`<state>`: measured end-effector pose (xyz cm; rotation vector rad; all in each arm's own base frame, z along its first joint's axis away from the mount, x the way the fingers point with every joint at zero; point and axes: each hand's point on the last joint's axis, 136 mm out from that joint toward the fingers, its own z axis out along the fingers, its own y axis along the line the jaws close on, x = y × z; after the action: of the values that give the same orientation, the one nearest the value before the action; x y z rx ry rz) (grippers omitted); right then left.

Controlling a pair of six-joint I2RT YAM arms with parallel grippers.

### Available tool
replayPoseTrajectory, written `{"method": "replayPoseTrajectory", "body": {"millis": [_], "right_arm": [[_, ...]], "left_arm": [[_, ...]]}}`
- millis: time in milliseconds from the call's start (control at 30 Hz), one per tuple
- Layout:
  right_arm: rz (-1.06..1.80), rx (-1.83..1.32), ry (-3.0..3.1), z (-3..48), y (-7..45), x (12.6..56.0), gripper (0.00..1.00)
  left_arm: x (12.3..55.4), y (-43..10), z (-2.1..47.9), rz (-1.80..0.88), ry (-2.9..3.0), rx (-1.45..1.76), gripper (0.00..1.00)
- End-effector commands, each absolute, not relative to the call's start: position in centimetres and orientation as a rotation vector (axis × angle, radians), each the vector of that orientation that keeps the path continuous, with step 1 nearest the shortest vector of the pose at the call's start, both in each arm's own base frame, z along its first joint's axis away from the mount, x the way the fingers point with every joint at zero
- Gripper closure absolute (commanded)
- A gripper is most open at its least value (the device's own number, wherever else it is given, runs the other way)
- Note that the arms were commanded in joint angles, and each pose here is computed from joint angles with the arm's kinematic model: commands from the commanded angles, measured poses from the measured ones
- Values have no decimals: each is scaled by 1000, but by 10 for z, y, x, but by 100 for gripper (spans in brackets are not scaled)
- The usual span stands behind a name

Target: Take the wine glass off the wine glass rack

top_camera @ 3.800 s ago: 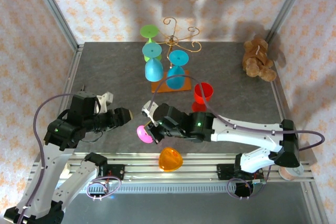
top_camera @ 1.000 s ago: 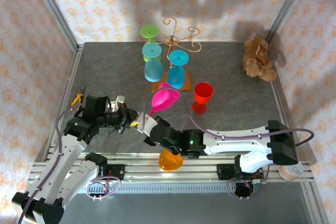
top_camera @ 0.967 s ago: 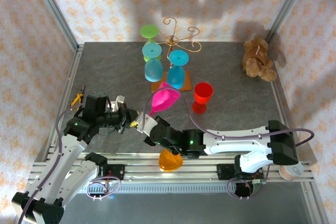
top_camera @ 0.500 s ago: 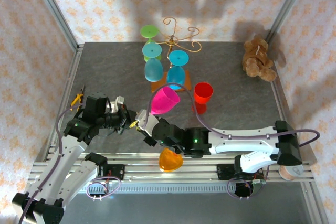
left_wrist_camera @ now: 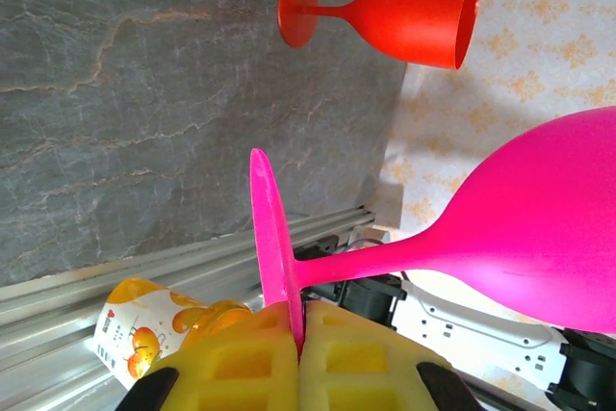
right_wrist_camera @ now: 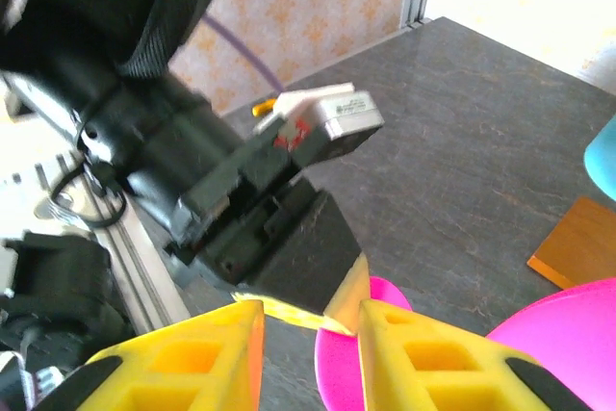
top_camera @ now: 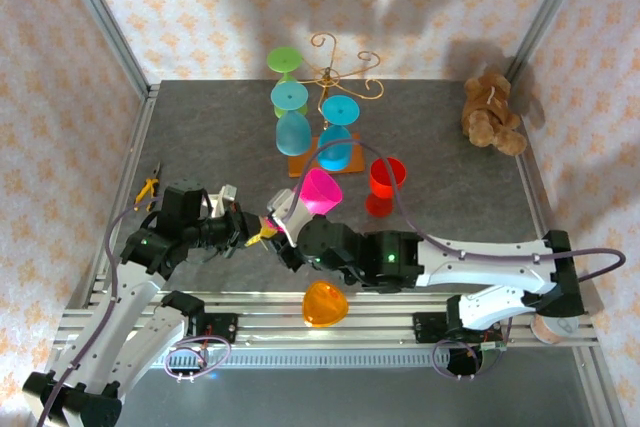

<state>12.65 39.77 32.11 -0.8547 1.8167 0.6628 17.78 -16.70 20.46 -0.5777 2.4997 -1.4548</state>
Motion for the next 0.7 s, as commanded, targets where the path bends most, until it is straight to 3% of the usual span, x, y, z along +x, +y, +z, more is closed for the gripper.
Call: {"method": "replayPoseTrajectory", "body": {"millis": [0, 133, 267, 467, 667], "right_arm": [[693, -751, 1879, 345, 376, 126, 66], [696, -707, 1945, 362, 360, 129, 63], [786, -629, 2014, 374, 344, 134, 52], [830, -536, 2084, 368, 322, 147, 39], [956, -457, 2145, 368, 307, 157, 32]], "left_arm": [[177, -164, 199, -1416, 2492, -523, 100], [180, -165, 196, -1430, 2467, -507, 100], [184, -166, 192, -1444, 2439, -503, 100], [190, -167, 194, -1470, 2377, -490, 100], [191, -167, 197, -1487, 2328, -463, 100]]}}
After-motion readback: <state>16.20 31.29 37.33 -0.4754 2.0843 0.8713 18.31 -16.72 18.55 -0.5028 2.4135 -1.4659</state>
